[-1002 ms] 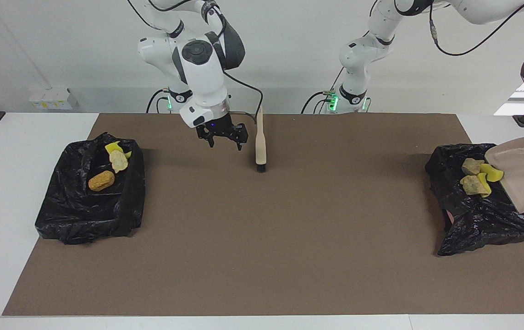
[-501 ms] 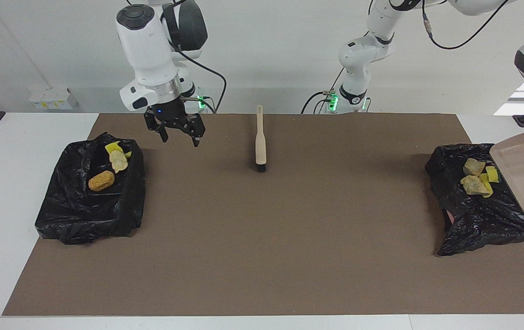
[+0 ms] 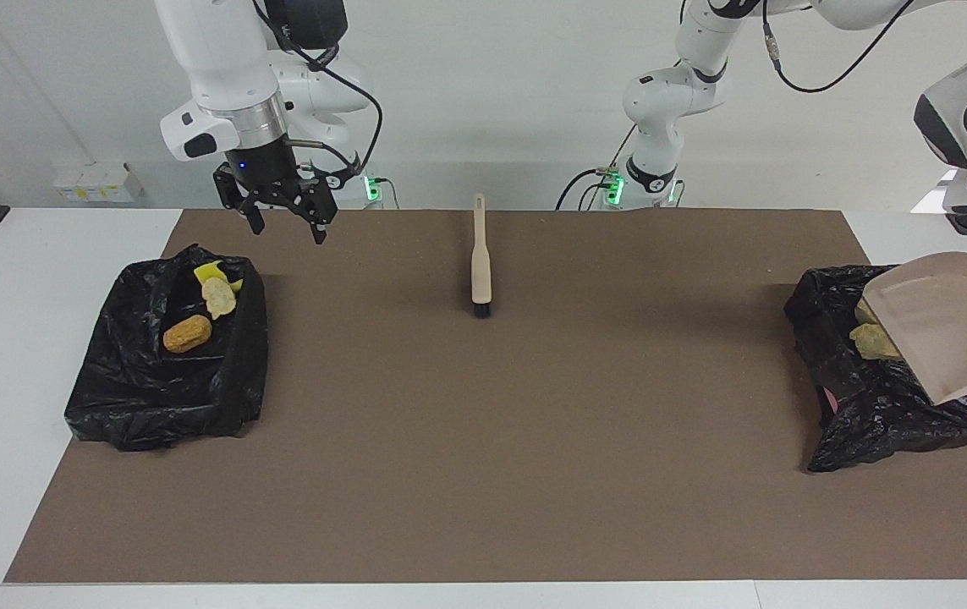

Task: Sweep and dump trash in bin
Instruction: 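Tip the dustpan into the black bag with the left gripper, then bring the empty dustpan back to the table center with the left gripper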

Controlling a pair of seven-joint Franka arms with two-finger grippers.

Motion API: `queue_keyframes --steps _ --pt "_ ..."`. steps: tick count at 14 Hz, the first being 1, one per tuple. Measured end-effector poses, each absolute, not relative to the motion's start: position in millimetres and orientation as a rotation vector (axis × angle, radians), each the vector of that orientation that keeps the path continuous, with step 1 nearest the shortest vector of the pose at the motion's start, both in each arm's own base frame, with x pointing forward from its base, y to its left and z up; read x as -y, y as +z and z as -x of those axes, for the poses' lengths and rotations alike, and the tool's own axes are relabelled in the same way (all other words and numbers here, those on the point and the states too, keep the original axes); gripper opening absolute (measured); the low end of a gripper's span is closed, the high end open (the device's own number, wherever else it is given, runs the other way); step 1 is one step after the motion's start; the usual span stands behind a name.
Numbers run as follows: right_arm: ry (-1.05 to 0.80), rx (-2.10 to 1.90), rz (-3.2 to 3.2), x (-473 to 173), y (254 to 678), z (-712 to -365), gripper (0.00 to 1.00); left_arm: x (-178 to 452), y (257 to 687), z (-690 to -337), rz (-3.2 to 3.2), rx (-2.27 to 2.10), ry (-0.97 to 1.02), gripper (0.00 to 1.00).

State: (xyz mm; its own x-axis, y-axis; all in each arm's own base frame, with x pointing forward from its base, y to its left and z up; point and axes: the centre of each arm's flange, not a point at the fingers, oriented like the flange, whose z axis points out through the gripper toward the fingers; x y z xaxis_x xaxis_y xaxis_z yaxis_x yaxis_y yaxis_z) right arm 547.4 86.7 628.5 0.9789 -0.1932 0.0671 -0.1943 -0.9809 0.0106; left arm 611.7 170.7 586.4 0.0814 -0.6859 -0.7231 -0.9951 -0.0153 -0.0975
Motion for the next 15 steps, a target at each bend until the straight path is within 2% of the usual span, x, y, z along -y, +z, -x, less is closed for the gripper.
queue_keyframes --steps 8,15 --pt "0.085 0.142 -3.082 -77.0 657.9 -539.9 1.0 -105.0 549.7 -586.0 2.245 -1.542 0.523 0.31" --pt "0.043 0.147 -3.086 -76.1 671.5 -550.1 1.0 18.4 497.2 -549.2 2.522 -1.372 0.432 0.31"
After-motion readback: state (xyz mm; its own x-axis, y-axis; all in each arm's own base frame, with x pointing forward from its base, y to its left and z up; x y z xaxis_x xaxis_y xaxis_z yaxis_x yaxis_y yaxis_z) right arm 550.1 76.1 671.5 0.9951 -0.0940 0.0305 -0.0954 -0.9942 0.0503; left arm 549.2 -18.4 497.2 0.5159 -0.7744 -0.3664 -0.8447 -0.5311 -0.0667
